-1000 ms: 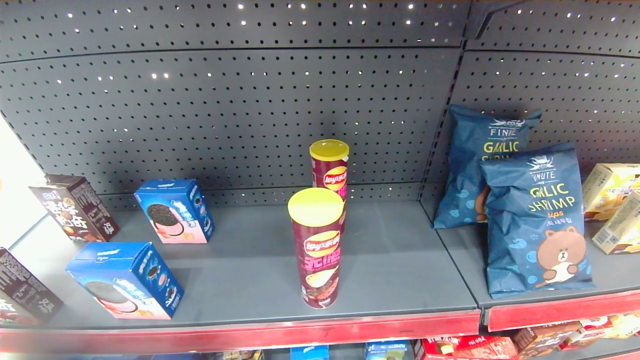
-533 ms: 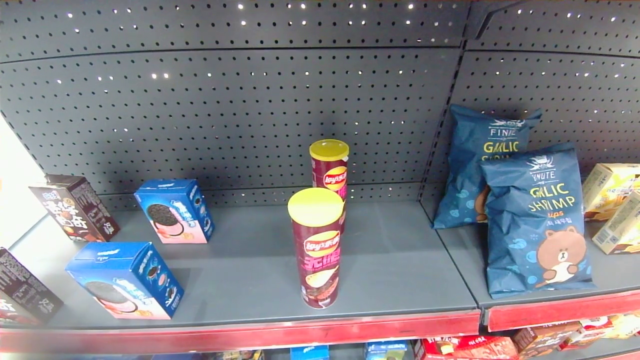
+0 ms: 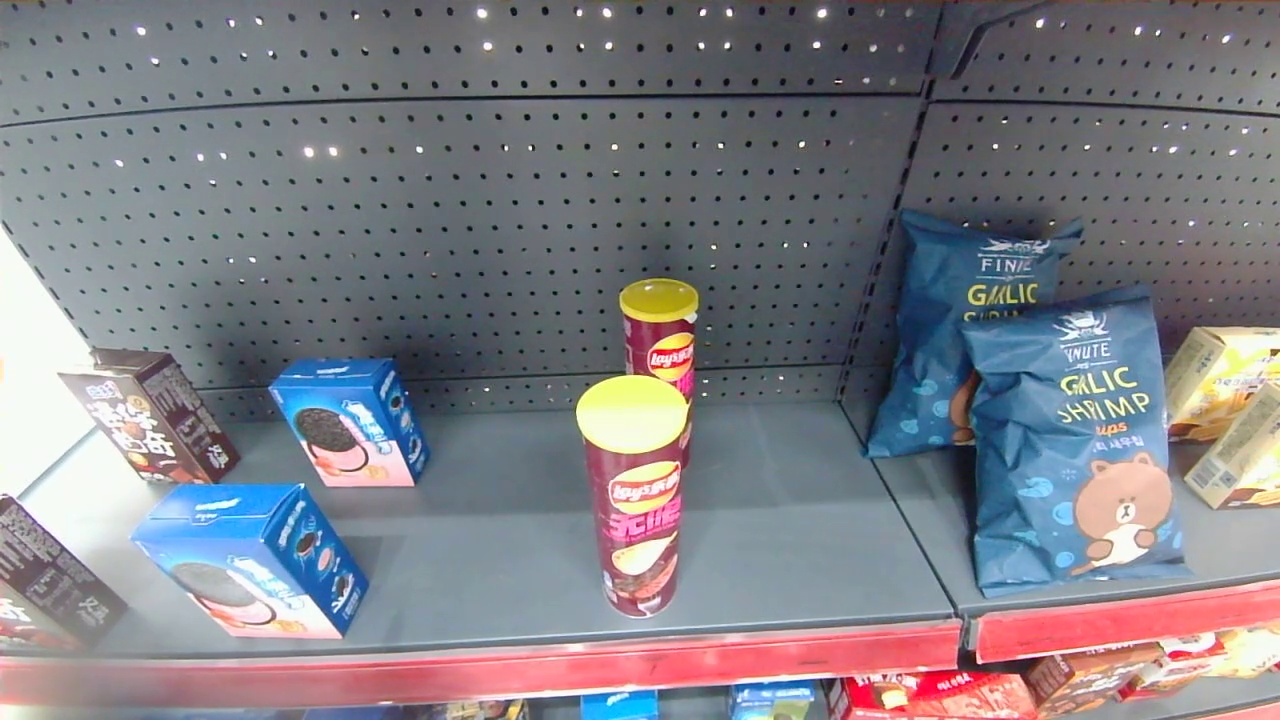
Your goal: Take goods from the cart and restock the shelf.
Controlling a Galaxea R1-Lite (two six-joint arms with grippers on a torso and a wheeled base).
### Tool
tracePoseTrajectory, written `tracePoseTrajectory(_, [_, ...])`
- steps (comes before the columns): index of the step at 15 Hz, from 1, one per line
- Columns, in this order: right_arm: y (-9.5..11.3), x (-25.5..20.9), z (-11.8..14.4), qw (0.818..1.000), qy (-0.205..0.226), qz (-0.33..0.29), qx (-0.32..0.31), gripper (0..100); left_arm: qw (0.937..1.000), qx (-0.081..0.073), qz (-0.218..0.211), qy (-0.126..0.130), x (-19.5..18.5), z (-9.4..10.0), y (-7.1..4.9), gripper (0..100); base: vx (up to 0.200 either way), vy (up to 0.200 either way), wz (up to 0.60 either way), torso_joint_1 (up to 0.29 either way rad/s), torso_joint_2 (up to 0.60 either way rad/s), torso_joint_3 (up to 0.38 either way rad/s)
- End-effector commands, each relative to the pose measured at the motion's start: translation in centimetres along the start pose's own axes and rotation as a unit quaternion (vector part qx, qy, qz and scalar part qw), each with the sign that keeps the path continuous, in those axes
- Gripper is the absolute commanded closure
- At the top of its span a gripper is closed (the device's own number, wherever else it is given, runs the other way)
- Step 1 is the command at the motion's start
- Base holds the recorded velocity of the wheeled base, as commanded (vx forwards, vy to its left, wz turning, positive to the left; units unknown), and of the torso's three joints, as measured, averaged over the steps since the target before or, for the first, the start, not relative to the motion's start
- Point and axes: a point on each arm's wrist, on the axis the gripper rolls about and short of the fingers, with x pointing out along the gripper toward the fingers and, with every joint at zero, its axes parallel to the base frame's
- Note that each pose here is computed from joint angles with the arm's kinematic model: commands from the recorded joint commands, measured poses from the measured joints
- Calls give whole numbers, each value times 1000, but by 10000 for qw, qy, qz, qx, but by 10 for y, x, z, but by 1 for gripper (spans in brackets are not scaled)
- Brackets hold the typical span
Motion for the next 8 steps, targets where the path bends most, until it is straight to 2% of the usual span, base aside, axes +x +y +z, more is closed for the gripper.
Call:
tracePoseTrajectory(1, [4,-3,3,9996,58,234,-144,0,9998,-40,38,-181,-1,10,2,0,0,0,0,0,0,0])
tracePoseTrajectory(3, [7,-14,5,9923,72,1235,-72,0,9996,-37,155,-217,2,17,4,0,0,0,0,0,0,0])
tracePoseTrajectory(5, [4,-27,10,9636,126,2668,85,0,9999,34,154,-64,6,24,4,0,0,0,0,0,0,0])
tracePoseTrajectory(6, [0,-30,10,9481,166,3172,169,0,9998,120,134,62,5,26,5,0,0,0,0,0,0,0])
tracePoseTrajectory(7, [-2,-30,10,9422,191,3337,228,0,9996,202,121,121,4,27,5,0,0,0,0,0,0,0])
tracePoseTrajectory(8, [-4,-30,15,9372,264,3455,407,0,9991,378,111,152,1,30,7,0,0,0,0,0,0,0])
